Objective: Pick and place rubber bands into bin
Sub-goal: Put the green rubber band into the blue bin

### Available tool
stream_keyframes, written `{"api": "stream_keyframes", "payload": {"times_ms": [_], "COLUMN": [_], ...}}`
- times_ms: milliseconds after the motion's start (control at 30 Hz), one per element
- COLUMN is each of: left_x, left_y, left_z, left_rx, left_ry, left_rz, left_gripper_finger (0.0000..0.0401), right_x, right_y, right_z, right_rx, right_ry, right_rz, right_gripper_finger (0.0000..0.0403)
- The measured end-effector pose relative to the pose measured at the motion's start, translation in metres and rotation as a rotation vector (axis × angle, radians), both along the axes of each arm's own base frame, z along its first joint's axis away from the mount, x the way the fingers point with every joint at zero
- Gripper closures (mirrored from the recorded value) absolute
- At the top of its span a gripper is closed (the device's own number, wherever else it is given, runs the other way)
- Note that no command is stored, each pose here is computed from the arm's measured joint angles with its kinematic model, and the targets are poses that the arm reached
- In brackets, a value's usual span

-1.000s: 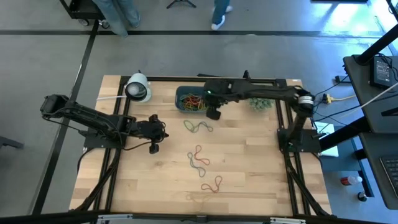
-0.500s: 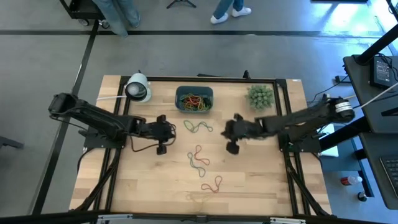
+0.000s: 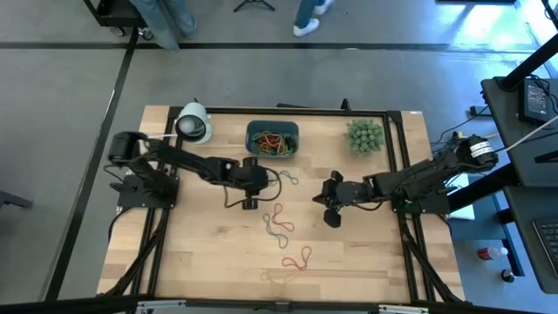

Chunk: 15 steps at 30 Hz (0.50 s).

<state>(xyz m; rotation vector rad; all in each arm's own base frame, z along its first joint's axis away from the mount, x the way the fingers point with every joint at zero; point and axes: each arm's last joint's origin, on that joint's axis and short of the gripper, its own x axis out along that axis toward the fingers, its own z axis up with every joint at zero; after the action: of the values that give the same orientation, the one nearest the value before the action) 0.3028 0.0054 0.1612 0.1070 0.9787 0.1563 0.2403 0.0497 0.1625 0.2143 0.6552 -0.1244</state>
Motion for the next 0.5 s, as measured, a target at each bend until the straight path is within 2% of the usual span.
{"api": "stream_keyframes", "payload": {"times_ms": [100, 267, 500], "left_x": [0.008, 0.021, 0.028], "left_y": [0.009, 0.023, 0.040], "left_z": [-0.009, -0.017, -0.031], "left_rx": [0.032, 0.065, 0.021], "left_ry": [0.083, 0.131, 0.173], "left_rz": [-0.022, -0.055, -0.054], "left_gripper_finger": [0.0320, 0.0320, 0.0334], "right_x": [0.000, 0.000, 0.000], "right_y": [0.000, 0.000, 0.000], "right_z": [0.000, -0.001, -0.001], "right_rx": [-0.006, -0.019, -0.017], "right_ry": [0.004, 0.009, 0.009], "right_rz": [0.004, 0.015, 0.013], "right_gripper_finger": [0.0400, 0.0400, 0.0400]}}
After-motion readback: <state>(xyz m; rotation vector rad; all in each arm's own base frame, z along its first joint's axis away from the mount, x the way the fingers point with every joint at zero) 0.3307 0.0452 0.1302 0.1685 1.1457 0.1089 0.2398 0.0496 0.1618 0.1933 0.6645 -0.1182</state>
